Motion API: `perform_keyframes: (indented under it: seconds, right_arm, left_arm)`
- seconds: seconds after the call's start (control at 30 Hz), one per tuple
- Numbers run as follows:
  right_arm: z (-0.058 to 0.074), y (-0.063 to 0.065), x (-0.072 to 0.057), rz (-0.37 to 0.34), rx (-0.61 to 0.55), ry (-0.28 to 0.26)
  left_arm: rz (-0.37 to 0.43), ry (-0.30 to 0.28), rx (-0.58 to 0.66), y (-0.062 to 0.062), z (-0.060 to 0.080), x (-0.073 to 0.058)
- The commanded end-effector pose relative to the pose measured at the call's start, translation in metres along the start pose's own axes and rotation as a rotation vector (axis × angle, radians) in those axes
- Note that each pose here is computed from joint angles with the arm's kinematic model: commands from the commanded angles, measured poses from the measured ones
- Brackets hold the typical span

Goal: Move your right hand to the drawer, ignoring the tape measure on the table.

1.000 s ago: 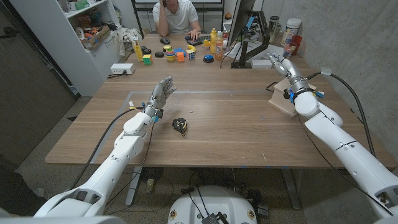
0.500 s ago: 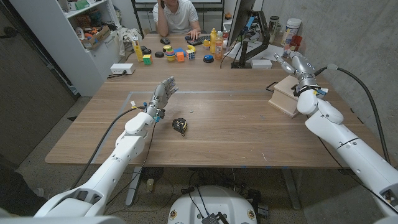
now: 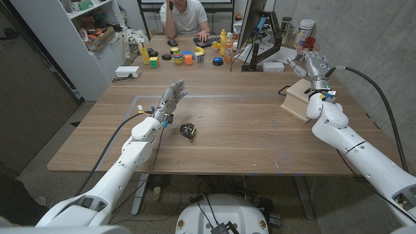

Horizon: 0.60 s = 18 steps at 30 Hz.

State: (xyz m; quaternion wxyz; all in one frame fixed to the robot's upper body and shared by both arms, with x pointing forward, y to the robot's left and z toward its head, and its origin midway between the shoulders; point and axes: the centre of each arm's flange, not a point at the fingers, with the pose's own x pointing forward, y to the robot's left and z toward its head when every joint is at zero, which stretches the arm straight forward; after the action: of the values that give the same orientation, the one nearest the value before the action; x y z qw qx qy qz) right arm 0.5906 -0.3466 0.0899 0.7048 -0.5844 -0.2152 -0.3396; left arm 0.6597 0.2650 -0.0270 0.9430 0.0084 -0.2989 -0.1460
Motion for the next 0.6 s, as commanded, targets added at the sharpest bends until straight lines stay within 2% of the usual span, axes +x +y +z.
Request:
perform_keyframes:
  seconds: [0.03, 0.17, 0.33, 0.6]
  right_arm:
    - [-0.007, 0.025, 0.016, 0.105, -0.139, 0.137]
    - [-0.014, 0.033, 0.018, 0.136, -0.123, 0.171]
    - [-0.018, 0.036, 0.018, 0.148, -0.120, 0.185]
    - [-0.033, 0.045, 0.017, 0.176, -0.111, 0.233]
  left_arm:
    - [-0.012, -0.002, 0.003, -0.001, 0.000, 0.000]
    - [-0.003, 0.008, 0.008, 0.002, -0.002, -0.001]
    - [-0.002, 0.014, 0.010, 0.003, -0.003, -0.002]
    - [-0.009, 0.013, 0.008, 0.001, -0.004, 0.001]
